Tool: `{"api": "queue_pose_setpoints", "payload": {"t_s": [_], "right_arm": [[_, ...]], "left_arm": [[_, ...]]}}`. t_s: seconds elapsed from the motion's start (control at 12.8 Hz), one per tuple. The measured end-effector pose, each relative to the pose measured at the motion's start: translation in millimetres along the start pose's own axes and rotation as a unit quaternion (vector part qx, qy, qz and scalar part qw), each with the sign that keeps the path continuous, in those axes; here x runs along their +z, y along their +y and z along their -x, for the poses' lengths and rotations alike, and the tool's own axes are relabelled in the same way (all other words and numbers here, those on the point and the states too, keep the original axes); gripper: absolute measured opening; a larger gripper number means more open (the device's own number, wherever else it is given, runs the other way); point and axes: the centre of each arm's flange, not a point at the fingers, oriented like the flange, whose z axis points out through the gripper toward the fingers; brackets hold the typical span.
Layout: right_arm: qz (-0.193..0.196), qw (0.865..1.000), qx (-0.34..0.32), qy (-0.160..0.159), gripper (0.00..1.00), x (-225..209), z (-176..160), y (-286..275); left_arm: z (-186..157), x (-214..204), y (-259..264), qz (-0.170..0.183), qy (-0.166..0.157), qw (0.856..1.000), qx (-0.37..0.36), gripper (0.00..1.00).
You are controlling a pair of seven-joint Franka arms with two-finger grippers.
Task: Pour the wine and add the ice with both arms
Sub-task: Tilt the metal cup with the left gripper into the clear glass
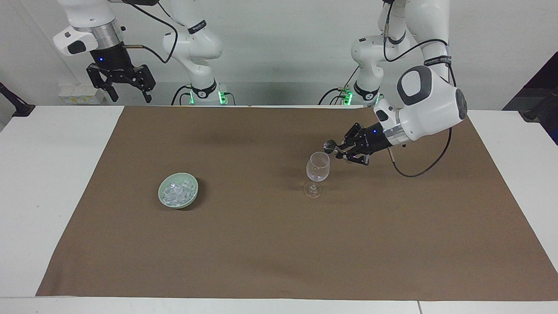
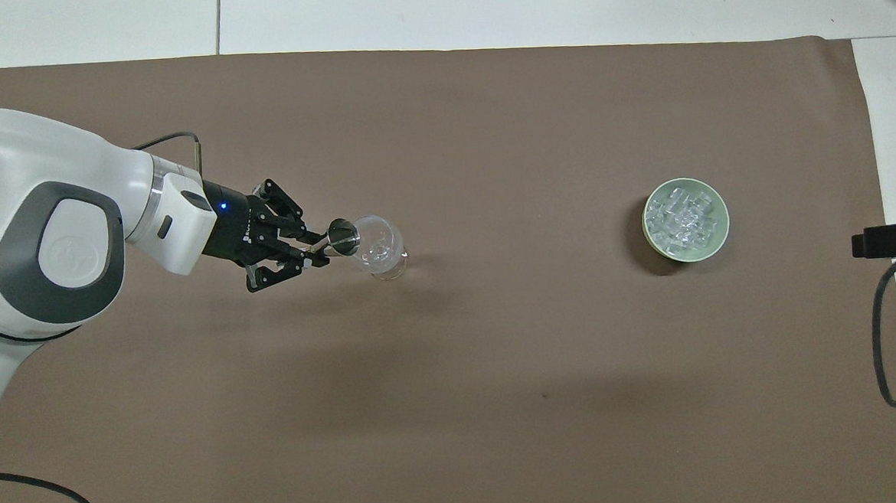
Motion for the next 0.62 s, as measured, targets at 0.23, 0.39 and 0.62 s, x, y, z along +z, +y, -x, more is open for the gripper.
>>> {"api": "queue_pose_setpoints", "payload": {"t_s": [0.23, 0.39, 0.62], "right_arm": [[0.000, 1.000, 0.000, 0.000, 1.00, 0.0, 0.0, 0.0], [0.000, 1.000, 0.000, 0.000, 1.00, 0.0, 0.0, 0.0], [0.000, 1.000, 0.000, 0.000, 1.00, 0.0, 0.0, 0.0]], "left_arm": [[-7.9, 1.8, 3.4, -0.002, -0.010, 1.000, -0.009, 0.24], [-11.6, 2.5, 3.8, -0.008, -0.013, 1.000, -0.024, 0.24], [-10.5, 2.1, 3.8, -0.011, -0.025, 0.999, -0.038, 0.24]]}}
